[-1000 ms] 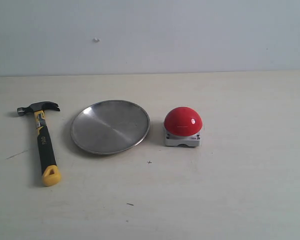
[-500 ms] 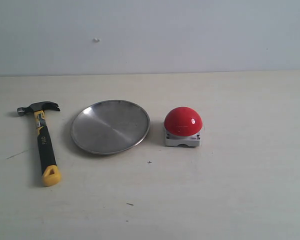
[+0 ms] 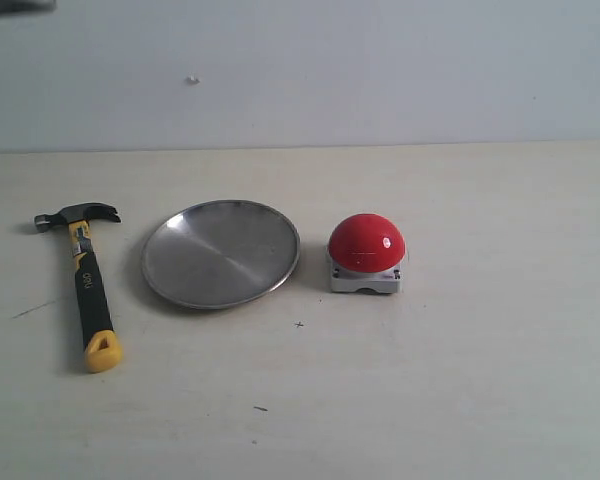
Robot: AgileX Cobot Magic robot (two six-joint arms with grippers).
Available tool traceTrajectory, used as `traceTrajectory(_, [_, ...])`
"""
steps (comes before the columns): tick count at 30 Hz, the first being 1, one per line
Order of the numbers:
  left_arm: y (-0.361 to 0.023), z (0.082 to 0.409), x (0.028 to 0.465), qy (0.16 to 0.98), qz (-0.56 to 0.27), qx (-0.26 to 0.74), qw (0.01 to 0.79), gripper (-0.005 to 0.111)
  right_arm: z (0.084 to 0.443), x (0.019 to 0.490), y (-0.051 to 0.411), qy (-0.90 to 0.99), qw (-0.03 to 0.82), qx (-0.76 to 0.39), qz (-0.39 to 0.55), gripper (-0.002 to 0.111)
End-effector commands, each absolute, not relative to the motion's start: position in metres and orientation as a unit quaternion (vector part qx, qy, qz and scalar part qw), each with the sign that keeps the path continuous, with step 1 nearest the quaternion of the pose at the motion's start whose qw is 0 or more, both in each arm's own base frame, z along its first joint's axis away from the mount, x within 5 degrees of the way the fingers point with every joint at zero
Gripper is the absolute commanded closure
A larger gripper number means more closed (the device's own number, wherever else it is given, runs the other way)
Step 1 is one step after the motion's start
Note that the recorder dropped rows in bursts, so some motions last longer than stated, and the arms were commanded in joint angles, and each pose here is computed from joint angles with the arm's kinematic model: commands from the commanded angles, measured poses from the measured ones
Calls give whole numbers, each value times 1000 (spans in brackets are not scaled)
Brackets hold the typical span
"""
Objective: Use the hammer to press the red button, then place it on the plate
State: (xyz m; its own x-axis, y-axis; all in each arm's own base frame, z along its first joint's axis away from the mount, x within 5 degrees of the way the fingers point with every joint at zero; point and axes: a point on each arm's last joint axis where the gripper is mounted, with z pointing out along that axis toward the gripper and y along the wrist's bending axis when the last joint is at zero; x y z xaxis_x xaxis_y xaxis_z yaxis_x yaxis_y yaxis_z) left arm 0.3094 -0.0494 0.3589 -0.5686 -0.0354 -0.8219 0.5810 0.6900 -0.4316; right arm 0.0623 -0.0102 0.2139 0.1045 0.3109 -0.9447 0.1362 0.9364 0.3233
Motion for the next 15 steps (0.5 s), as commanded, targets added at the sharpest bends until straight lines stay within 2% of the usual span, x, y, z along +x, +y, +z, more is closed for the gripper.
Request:
traceTrajectory(1, [3,312,317,978,-82,24,192,107,213,62,-10,667,725,163,57,108])
traceTrajectory(2, [18,308,317,981,1,-32,191,107,213,62,-10,667,725,163,57,108])
traceTrajectory(3, [27,305,317,973,41,-109,197,107,213,62,-10,667,725,163,57,108])
traceTrajectory(4, [29,303,316,970,47,-131,198,107,213,62,-10,667,725,163,57,108])
traceTrajectory(9, [3,297,320,979,8,-85,186,107,213,62,-10,667,725,163,57,108])
traceTrajectory(11, [-7,292,327,975,-4,-103,199,106,213,62,-10,667,725,163,57,108])
traceTrajectory(13, [-22,286,334,970,-20,-118,212,102,213,62,-10,667,725,163,57,108])
traceTrajectory(15, [-39,276,342,970,-30,-114,214,90,213,62,-10,667,725,163,57,108])
